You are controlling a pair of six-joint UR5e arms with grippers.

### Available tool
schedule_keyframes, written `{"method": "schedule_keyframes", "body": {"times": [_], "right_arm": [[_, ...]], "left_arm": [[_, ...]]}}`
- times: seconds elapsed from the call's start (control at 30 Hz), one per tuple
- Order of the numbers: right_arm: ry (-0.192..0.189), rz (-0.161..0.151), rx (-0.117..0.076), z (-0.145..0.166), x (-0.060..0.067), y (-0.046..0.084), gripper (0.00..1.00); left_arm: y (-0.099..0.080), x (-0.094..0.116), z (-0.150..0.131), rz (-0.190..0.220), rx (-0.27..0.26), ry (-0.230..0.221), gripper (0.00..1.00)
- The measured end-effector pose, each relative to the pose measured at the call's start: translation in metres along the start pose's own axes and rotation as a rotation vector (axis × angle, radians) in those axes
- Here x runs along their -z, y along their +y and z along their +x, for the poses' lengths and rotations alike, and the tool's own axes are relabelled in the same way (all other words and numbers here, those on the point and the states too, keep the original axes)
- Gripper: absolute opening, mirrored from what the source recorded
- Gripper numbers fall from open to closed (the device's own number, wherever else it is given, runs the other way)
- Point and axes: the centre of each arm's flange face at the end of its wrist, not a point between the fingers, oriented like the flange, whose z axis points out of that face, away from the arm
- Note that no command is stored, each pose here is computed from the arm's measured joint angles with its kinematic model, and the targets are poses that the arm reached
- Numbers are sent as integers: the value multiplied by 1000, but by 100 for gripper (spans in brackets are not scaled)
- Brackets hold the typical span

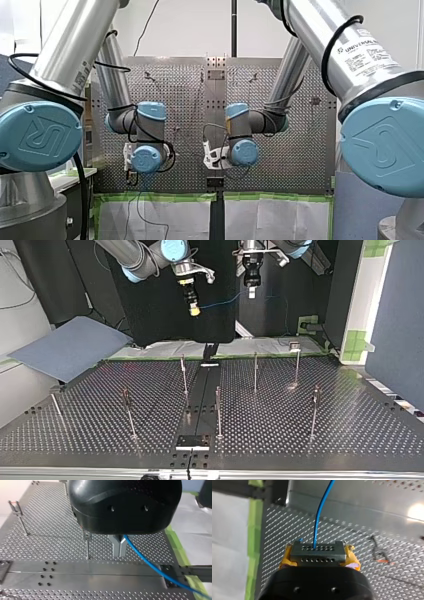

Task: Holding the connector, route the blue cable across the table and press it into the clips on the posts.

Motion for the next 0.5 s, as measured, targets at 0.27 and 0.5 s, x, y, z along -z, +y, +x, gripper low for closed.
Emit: {"method": "schedule_keyframes", "body": {"times": [0.27, 0.5], "right_arm": [[103, 57, -97, 55, -11, -2, 0], [176, 117, -171, 108, -17, -3, 0]], "left_arm": [[3, -14, -24, -50, 81, -25, 0], [3, -35, -53, -121, 131, -71, 0]]}}
